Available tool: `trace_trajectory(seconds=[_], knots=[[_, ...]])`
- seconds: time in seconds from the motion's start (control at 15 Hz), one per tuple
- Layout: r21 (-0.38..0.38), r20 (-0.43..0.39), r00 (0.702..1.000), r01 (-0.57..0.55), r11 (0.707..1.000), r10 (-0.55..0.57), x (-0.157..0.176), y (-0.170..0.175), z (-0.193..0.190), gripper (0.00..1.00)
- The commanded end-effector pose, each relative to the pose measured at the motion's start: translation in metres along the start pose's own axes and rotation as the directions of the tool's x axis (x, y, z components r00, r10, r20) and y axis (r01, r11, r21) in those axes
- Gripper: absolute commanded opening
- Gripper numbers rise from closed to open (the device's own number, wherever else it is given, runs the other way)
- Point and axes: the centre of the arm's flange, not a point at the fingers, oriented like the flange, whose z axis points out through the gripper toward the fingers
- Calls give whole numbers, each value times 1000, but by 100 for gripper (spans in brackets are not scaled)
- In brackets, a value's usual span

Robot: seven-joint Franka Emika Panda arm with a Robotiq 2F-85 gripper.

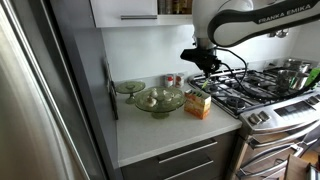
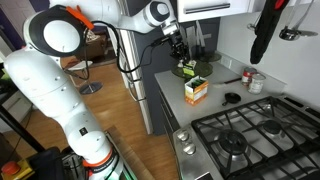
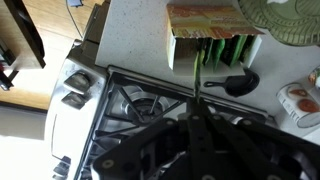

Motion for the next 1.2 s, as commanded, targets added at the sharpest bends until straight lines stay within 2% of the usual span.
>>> trace_trajectory(seconds=[0.0,0.07,0.73,0.93,1.13], knots=[[16,-72,991,-115,993,115,-13,-9,-34,0],[14,-32,998,-58,998,58,-4,-1,-20,0],[16,-35,998,-60,998,60,-5,-3,-22,0],[88,-83,991,-94,992,101,9,-8,-49,0],[199,-177,973,-115,973,152,24,-12,-87,0]])
